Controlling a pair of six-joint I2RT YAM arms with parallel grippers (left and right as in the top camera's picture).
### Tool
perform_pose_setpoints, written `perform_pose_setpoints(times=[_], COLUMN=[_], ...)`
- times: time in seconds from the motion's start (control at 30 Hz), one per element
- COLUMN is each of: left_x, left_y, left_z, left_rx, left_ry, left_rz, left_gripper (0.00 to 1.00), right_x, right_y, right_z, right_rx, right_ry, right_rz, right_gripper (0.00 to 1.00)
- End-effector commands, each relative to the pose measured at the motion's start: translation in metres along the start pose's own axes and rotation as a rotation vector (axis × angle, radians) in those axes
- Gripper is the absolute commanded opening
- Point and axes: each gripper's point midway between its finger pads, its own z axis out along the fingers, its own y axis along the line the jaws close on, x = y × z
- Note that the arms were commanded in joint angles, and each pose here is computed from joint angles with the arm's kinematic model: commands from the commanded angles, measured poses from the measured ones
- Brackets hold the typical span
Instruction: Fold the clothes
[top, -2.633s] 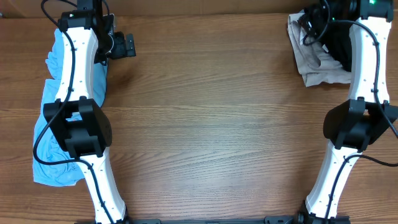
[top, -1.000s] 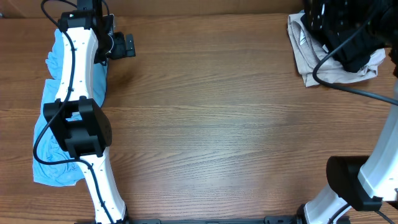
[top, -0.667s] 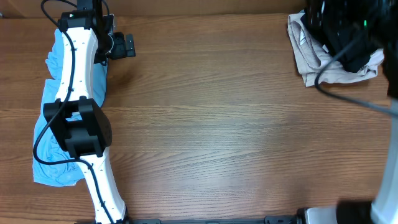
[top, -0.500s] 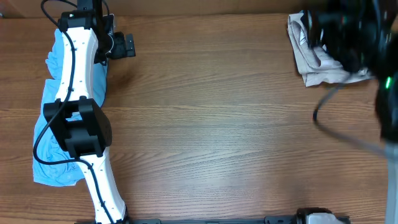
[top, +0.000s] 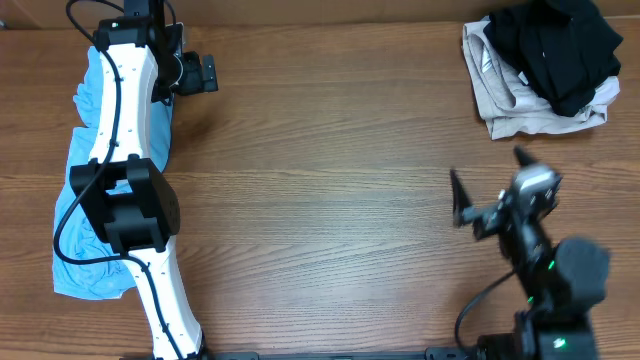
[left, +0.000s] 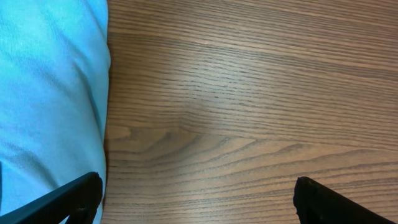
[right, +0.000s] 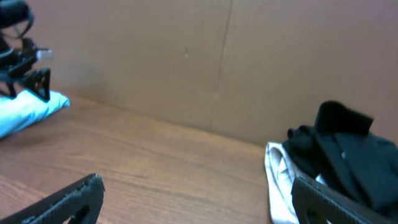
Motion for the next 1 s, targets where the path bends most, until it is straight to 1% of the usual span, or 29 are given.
perform_pose_setpoints(times=[0.0,0.13,0.23,0.4,0.57,0.67,0.97], left_x=[0.002,0.002,0.002,0.002,0.002,0.002,0.002], left_y=[-0.002,-0.002,-0.002,-0.002,-0.002,-0.002,-0.002], left_z=[0.006,0.006,0.006,0.006,0.006,0.006,0.006], left_rx=[-0.009,-0.009,-0.009,-0.009,-0.009,-0.009,-0.009], left_ry=[0.011,0.011,0.011,0.011,0.011,0.011,0.011], left_rz=[0.01,0.01,0.01,0.01,0.01,0.01,0.01], left_gripper=[1.0,1.0,1.0,1.0,1.0,1.0,1.0], right_x=[0.031,0.062,0.077,0.095,0.104,0.117,0.107], right_y=[0.014,0.019,0.021,0.011,0.001,0.002,0.0], right_z=[-0.011,-0.017,-0.019,-0.019,-0.021,-0.022,-0.025], right_rx=[-0.026,-0.02,-0.014,0.061,0.128,0.131,0.14], right_ry=[-0.053,-0.079,-0.084,-0.07,-0.037,0.013,-0.029], right_rz=[-0.005,0.04,0.082,0.174,0.182,0.192,0.183], right_gripper=[1.0,1.0,1.0,1.0,1.0,1.0,1.0])
